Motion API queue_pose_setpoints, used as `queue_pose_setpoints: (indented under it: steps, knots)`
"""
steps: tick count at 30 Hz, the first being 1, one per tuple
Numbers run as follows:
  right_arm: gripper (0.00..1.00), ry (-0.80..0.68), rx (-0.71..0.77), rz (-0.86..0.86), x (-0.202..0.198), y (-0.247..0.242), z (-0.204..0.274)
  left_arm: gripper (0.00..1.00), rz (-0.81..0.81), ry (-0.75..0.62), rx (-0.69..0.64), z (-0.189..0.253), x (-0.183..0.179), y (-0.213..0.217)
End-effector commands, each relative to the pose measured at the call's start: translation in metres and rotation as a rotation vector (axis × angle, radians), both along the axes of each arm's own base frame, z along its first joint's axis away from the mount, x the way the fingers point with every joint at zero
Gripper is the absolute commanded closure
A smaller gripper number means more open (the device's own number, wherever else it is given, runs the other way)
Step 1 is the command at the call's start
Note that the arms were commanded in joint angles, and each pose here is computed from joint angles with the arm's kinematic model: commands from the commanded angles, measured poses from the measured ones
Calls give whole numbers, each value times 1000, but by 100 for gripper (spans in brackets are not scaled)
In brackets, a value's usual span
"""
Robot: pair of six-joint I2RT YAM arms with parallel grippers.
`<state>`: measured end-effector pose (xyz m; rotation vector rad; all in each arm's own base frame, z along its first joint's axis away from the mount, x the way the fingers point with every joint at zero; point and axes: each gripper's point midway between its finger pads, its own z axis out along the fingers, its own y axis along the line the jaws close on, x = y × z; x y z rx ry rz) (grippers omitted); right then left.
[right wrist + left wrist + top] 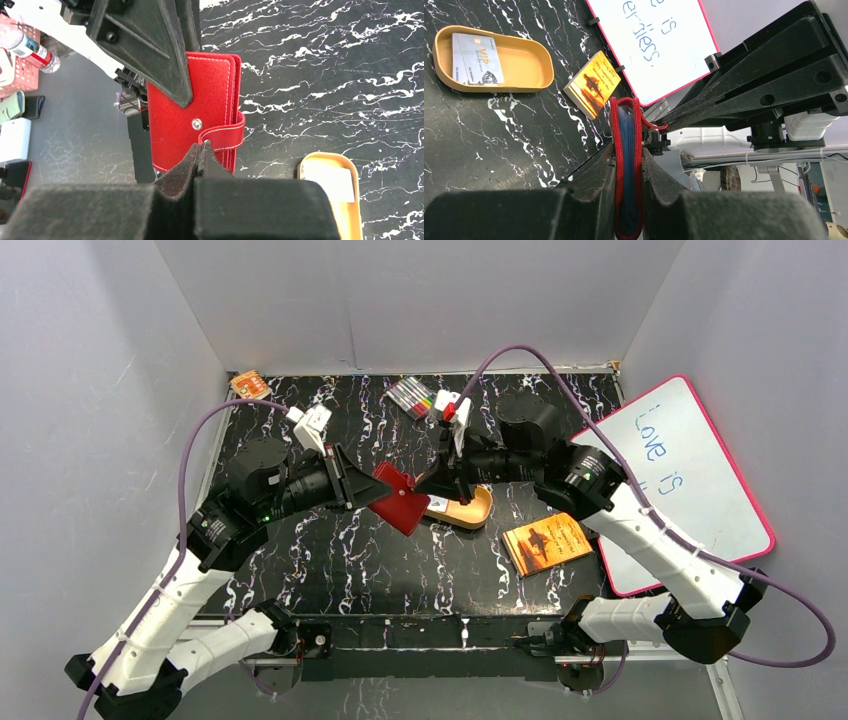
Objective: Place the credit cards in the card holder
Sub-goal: Close the card holder at the center of the board.
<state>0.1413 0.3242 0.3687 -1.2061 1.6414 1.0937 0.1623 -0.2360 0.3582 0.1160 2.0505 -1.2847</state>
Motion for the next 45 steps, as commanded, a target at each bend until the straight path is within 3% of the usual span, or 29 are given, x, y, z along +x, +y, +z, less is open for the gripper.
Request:
queue_pose_setpoints:
  steps: [1, 34, 45]
  knots:
    - [100, -15, 79, -5, 3, 12, 19, 100, 4, -44, -46, 20, 1, 0]
    - [100, -40, -68, -27, 11, 20, -11, 100, 37, -18, -24, 13, 10, -1]
    - [100, -7, 8, -6, 2, 26, 2, 100, 38, -10, -18, 7, 9, 0]
